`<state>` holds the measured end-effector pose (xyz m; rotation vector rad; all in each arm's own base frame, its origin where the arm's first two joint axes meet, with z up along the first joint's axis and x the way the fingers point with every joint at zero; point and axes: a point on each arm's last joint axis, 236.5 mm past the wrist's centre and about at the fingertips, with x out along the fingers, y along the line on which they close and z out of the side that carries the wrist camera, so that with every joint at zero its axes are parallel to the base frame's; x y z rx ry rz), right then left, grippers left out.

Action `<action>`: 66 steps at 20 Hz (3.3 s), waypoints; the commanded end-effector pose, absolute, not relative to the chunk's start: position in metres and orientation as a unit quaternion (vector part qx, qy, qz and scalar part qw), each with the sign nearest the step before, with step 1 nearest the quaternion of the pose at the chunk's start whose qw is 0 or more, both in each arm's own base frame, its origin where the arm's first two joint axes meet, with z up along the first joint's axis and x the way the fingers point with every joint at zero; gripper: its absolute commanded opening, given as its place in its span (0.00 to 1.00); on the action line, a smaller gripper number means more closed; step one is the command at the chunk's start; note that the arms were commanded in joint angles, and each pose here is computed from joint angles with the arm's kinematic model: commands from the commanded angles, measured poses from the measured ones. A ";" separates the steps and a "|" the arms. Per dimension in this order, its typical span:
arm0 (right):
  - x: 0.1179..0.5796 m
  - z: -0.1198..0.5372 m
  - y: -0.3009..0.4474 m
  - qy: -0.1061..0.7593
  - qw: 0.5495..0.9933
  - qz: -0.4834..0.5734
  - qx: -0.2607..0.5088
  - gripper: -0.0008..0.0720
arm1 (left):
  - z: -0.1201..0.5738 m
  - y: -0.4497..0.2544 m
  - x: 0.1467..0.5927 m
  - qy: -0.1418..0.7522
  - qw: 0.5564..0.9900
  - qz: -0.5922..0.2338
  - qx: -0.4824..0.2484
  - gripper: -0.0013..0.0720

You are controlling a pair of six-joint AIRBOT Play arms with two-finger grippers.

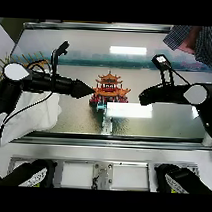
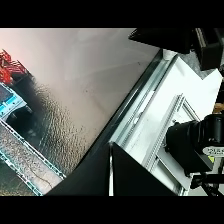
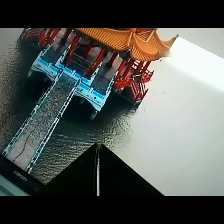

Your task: Fold the clothes and pants, and hang the long-sleeved shirts on hangers.

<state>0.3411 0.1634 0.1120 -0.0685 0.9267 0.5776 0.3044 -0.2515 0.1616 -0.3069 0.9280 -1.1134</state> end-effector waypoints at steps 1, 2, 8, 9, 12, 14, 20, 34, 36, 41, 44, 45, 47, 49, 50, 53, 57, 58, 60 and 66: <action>0.341 0.112 0.164 0.441 0.854 0.275 -0.033 0.04 | 0.161 -0.252 0.304 0.423 0.738 -0.507 -0.140 0.04; 0.341 0.112 0.164 0.441 0.854 0.275 -0.033 0.04 | 0.161 -0.252 0.304 0.423 0.738 -0.507 -0.140 0.04; 0.341 0.112 0.164 0.441 0.854 0.275 -0.033 0.04 | 0.161 -0.252 0.304 0.423 0.738 -0.507 -0.140 0.04; 0.341 0.112 0.164 0.441 0.854 0.275 -0.033 0.04 | 0.161 -0.252 0.304 0.423 0.738 -0.507 -0.140 0.04; 0.341 0.112 0.164 0.441 0.854 0.275 -0.033 0.04 | 0.164 -0.252 0.307 0.418 0.741 -0.505 -0.144 0.04; 0.341 0.112 0.164 0.441 0.854 0.275 -0.033 0.04 | 0.164 -0.251 0.316 0.409 0.752 -0.496 -0.146 0.04; 0.341 0.112 0.164 0.441 0.854 0.275 -0.033 0.04 | 0.170 -0.246 0.343 0.376 0.787 -0.462 -0.157 0.04; 0.341 0.112 0.164 0.441 0.854 0.275 -0.033 0.04 | 0.001 0.053 0.379 0.600 0.795 0.090 -0.026 0.93; 0.341 0.112 0.164 0.441 0.854 0.275 -0.033 0.04 | -0.030 0.067 0.381 0.623 0.773 0.110 -0.044 0.93; 0.341 0.112 0.164 0.441 0.854 0.275 -0.033 0.04 | -0.084 0.034 0.406 0.630 0.764 0.081 -0.116 0.93; 0.341 0.112 0.164 0.441 0.854 0.275 -0.033 0.04 | -0.088 0.013 0.422 0.611 0.778 0.069 -0.126 0.82; 0.341 0.112 0.164 0.440 0.854 0.275 -0.032 0.04 | -0.085 0.007 0.427 0.604 0.784 0.064 -0.126 0.40; 0.341 0.112 0.164 0.442 0.854 0.274 -0.029 0.04 | -0.066 -0.012 0.439 0.590 0.794 0.050 -0.136 0.04; 0.339 0.113 0.167 0.449 0.852 0.268 -0.002 0.04 | -0.019 -0.055 0.461 0.551 0.823 -0.012 -0.140 0.04; 0.337 0.114 0.171 0.452 0.850 0.271 0.013 0.04 | 0.015 -0.090 0.470 0.520 0.841 -0.060 -0.139 0.04; 0.349 0.126 0.161 0.421 0.867 0.264 -0.023 0.04 | 0.109 -0.206 0.458 0.440 0.869 -0.202 -0.102 0.04; 0.382 0.176 0.091 0.364 0.922 0.132 0.016 0.04 | 0.158 -0.351 0.396 0.381 0.855 -0.348 -0.051 0.04; 0.386 0.189 0.074 0.344 0.932 0.107 0.037 0.04 | 0.157 -0.383 0.380 0.374 0.847 -0.375 -0.042 0.04; 0.383 0.206 0.044 0.322 0.942 0.065 0.071 0.04 | 0.145 -0.432 0.356 0.375 0.829 -0.414 -0.027 0.04; 0.369 0.229 -0.006 0.290 0.953 0.003 0.090 0.04 | 0.122 -0.395 0.386 0.458 0.813 -0.358 -0.038 0.90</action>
